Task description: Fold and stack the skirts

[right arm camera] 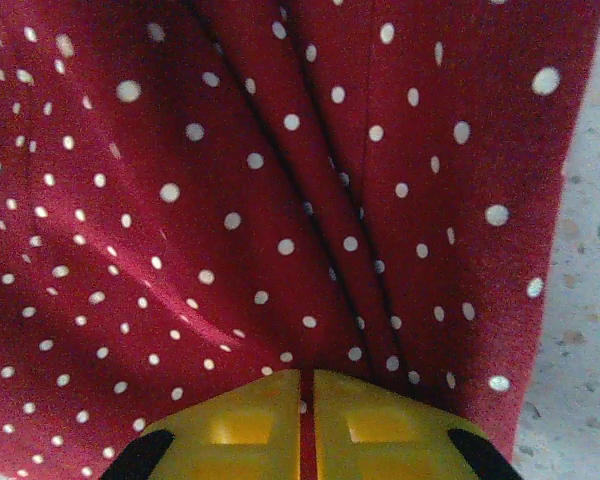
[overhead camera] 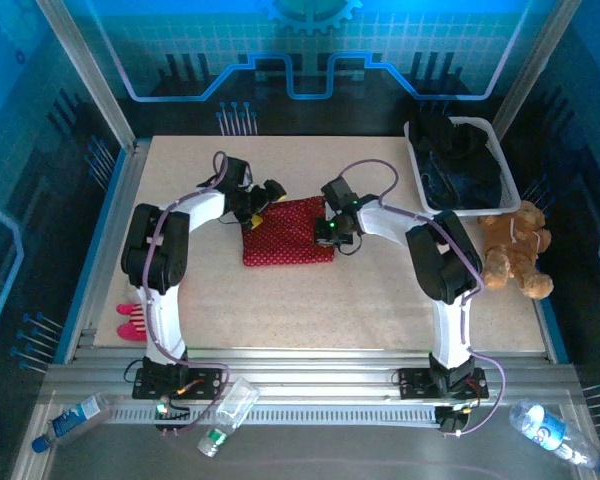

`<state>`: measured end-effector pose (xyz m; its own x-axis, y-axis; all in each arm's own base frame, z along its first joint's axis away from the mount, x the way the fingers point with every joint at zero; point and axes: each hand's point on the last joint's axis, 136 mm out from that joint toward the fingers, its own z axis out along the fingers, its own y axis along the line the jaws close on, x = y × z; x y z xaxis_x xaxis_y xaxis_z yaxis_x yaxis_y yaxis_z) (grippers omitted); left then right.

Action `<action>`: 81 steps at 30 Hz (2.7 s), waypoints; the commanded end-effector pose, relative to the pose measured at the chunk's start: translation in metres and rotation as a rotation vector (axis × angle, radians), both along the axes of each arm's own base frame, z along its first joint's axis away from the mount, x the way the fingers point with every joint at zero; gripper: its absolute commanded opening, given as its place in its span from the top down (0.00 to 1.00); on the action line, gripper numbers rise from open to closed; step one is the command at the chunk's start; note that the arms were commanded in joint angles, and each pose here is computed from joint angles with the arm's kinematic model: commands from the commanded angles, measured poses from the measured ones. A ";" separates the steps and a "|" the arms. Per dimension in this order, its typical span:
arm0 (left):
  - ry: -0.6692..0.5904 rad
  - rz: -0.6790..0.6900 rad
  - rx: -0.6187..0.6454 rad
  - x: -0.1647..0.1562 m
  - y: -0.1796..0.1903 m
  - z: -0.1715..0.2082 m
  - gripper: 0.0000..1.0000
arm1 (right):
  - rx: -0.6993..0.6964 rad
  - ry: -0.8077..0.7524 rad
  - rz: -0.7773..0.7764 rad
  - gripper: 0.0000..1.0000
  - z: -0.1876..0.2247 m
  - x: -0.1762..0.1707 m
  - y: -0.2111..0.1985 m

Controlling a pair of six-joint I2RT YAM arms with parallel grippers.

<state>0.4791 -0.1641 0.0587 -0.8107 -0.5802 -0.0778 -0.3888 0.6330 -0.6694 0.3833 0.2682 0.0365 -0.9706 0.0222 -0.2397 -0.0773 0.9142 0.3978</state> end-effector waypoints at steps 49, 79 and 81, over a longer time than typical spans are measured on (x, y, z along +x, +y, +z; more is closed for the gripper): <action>0.032 -0.109 0.400 -0.096 0.062 0.049 0.15 | 0.295 -0.115 0.002 0.00 0.066 0.032 0.056; 0.195 -0.206 0.643 -0.069 0.074 -0.042 0.67 | 0.202 -0.153 -0.062 0.00 0.102 0.033 0.006; 0.195 -0.188 0.727 -0.067 0.088 -0.037 0.74 | 0.202 -0.184 -0.081 0.00 0.115 0.035 -0.004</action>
<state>0.4129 -0.1057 0.0190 -0.9315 -0.3144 -0.1830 -0.2878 0.9446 -0.1578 0.4094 0.2812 0.1102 -0.9414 0.1345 -0.3094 -0.0678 0.8229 0.5641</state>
